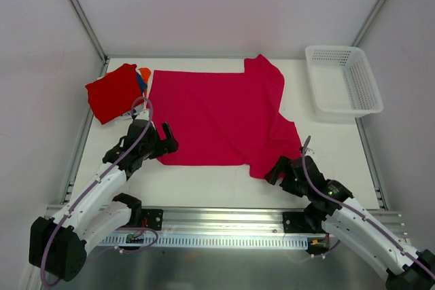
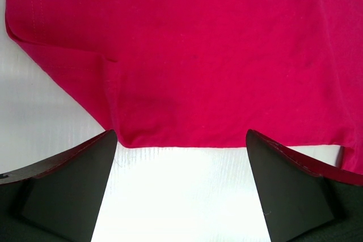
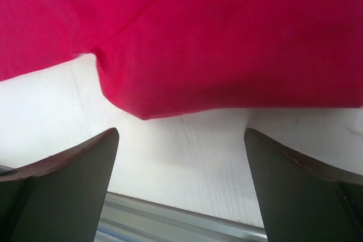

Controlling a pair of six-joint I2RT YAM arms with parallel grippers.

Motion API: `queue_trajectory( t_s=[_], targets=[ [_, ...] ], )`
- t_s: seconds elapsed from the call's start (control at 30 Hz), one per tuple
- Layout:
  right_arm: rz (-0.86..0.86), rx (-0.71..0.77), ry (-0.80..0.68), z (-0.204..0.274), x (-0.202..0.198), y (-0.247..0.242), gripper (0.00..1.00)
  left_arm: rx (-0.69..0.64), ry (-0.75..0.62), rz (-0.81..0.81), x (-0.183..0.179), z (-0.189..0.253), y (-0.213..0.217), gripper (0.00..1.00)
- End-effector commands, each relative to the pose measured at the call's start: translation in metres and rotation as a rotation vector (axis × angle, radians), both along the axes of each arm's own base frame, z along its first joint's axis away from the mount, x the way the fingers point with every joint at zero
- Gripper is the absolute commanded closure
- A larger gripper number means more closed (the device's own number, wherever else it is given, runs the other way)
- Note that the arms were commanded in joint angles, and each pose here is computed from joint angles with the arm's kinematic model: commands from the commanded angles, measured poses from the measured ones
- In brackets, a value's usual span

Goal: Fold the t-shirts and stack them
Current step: Grap the side of the flattened tshirt closest away from the robot with both arms

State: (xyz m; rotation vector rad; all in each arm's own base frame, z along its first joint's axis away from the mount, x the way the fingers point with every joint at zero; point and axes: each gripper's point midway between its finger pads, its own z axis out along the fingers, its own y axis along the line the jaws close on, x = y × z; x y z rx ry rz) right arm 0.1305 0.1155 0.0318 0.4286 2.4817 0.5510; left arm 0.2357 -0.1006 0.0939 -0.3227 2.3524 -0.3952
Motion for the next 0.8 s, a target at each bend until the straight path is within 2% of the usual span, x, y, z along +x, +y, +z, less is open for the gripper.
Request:
queue_trajectory(
  t_s=[0.0,0.37,0.47,0.5,0.67,0.77],
  targets=[
    [-0.005,0.025,0.002,-0.006,0.007,0.016,0.02,-0.013,-0.028,0.002,0.003,0.004,-0.003,0.01],
    [-0.009,-0.094,0.003,-0.018,0.026,0.014,0.12,-0.01,-0.035,-0.011,-0.001,0.002,-0.002,0.01],
    [-0.018,-0.103,-0.01,-0.017,0.026,0.01,0.26,-0.018,-0.031,-0.017,-0.003,0.001,-0.003,0.01],
    [-0.028,-0.115,-0.009,-0.018,0.026,0.007,0.45,-0.02,-0.025,-0.024,-0.006,-0.001,-0.004,0.01],
    [-0.044,-0.147,-0.016,-0.015,0.023,-0.004,0.85,-0.011,0.025,0.038,-0.02,-0.012,0.006,0.01],
    [-0.056,-0.157,-0.02,-0.015,0.022,-0.008,0.95,0.013,0.062,0.088,-0.029,-0.017,0.016,0.01]
  ],
)
